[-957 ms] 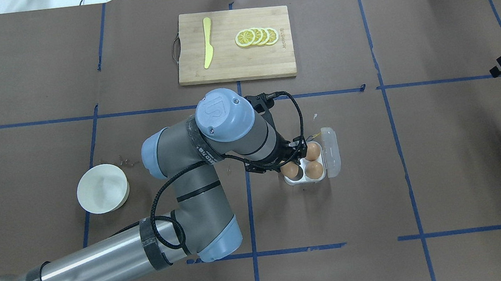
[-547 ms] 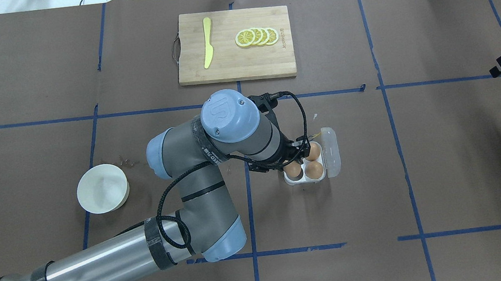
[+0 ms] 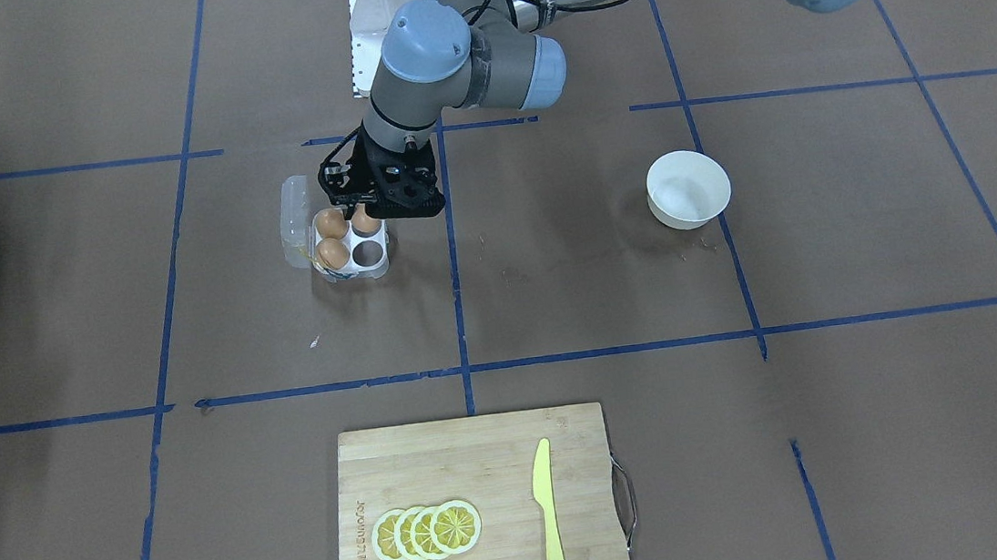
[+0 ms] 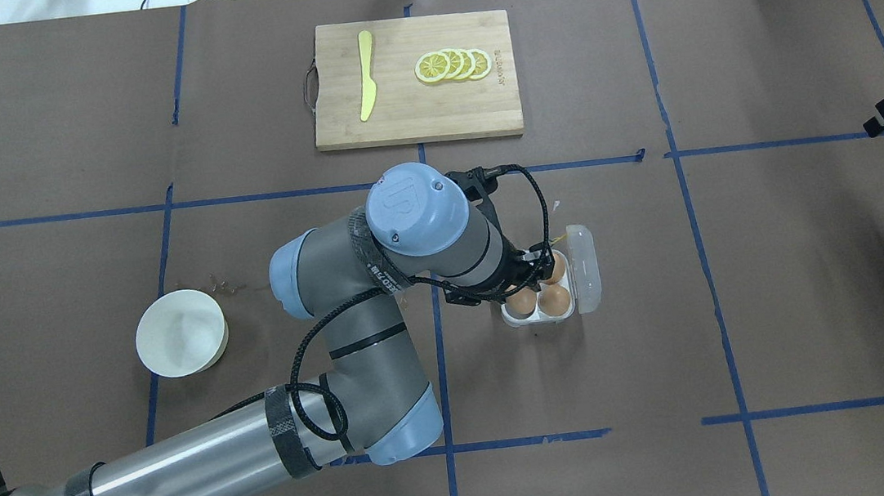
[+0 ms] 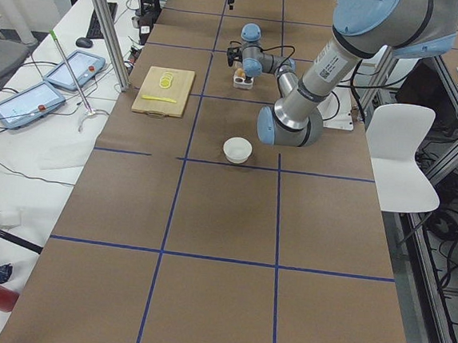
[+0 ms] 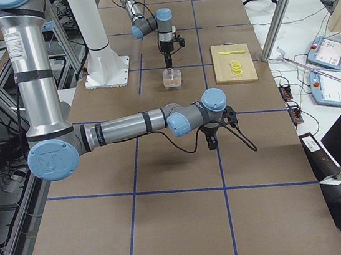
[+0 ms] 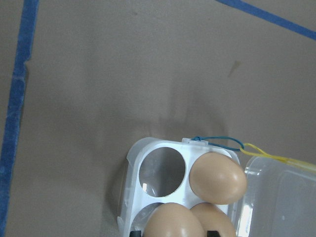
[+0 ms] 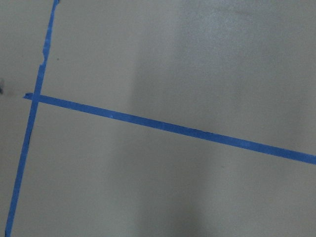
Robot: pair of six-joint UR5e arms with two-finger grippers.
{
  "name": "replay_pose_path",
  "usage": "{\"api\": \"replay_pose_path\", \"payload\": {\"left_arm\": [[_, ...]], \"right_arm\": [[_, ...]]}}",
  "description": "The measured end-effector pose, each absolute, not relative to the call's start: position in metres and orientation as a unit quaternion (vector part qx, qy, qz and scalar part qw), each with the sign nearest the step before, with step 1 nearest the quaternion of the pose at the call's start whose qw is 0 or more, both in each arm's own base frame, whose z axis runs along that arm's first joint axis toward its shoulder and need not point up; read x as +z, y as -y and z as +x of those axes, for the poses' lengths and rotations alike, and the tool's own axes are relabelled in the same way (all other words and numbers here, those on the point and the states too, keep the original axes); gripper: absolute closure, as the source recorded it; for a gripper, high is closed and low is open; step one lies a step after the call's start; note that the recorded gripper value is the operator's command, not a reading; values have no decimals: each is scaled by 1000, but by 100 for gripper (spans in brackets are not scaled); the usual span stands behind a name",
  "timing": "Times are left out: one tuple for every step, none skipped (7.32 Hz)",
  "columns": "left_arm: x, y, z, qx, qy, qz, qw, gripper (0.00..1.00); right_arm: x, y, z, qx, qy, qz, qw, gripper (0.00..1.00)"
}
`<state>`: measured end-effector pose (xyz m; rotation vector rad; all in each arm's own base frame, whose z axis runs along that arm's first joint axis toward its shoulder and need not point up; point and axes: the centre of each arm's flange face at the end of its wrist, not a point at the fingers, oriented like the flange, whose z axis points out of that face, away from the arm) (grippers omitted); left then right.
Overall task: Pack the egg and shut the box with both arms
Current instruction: 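Lower the egg into the empty slot and open the left gripper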
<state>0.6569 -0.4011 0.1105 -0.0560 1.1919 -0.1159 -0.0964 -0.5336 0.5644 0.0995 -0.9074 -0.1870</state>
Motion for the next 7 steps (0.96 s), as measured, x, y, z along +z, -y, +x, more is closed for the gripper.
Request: {"api": "replay_pose_path", "payload": {"left_arm": [[111,401,657,-47,-561,-22,826,35],[111,401,657,-43,-561,-18,827,33],[111,401,657,-42,-560,-16,827,33],[112,401,658,-42,-560,-15,827,33],[112,401,658,-41,-560,-14,827,33],[111,401,657,-40,-561,-13,827,34],[109,401,655,-38,-562,-10,826,35]], "right_arm": [[564,534,-96,-90,437,48,893,0],[564,534,-96,-90,437,48,893,0],[564,534,-96,-90,437,48,893,0],[564,534,-96,-90,437,48,894,0],[565,533,-96,-90,437,47,894,0],[564,533,-97,-90,438,48,893,0],[560,533,-99,-87,441,45,892,0]]}}
